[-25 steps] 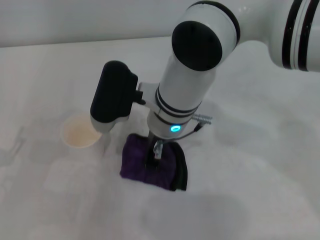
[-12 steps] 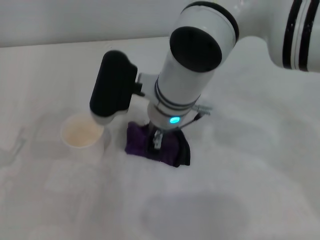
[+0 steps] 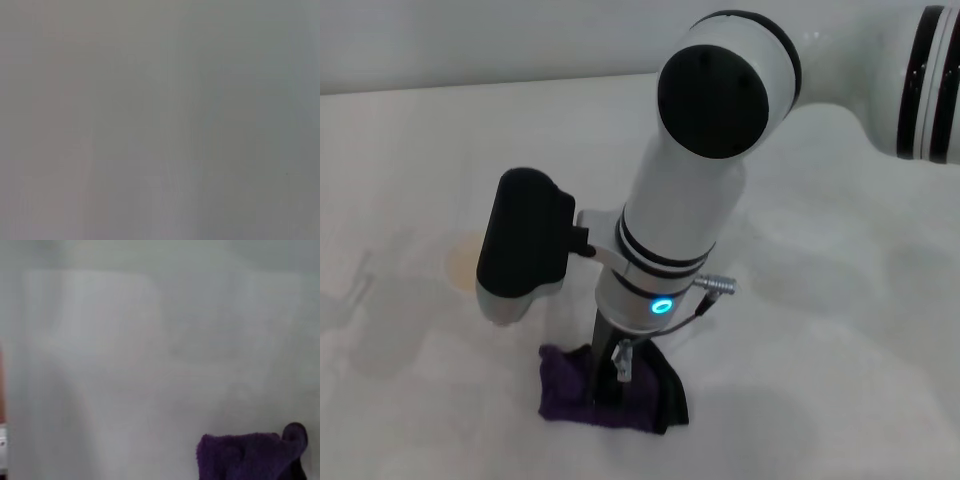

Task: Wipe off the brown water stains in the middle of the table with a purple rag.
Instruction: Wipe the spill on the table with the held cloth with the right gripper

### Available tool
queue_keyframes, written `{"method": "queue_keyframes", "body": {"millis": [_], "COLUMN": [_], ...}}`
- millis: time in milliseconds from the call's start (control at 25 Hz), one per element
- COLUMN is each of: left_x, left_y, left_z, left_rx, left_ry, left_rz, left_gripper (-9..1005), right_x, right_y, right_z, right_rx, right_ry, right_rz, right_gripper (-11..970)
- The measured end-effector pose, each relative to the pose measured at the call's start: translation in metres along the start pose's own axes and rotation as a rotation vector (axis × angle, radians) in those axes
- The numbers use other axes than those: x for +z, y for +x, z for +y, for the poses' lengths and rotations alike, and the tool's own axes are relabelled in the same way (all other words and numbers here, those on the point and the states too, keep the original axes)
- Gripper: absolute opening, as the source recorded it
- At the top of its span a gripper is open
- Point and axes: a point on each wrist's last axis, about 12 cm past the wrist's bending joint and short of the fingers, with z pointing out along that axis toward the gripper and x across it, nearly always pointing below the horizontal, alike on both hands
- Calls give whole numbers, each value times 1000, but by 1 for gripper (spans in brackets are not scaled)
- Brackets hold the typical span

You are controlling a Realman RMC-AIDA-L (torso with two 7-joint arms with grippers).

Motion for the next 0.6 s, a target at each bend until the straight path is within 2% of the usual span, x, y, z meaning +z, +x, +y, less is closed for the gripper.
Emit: {"method": "queue_keyframes", "body": {"millis": [160, 240, 400, 600], "left_x": [0, -1, -3, -4], "left_y": [0, 0, 1, 1], "left_z": [0, 0, 1, 3], "left_rx": [0, 0, 1, 0], "left_ry": [0, -2, -6, -14], "left_rz": [0, 2, 5, 9], "left_gripper": [876, 876, 876, 875], "right_x": [3, 2, -8, -22], "right_y": [5, 6, 9, 22], "right_z": [-2, -10, -34, -65], "right_rx": [21, 41, 93, 179], "right_ry": [-13, 13, 98, 205], "right_rz": [-7, -14, -43, -53], "right_gripper": [88, 89, 91, 94]}}
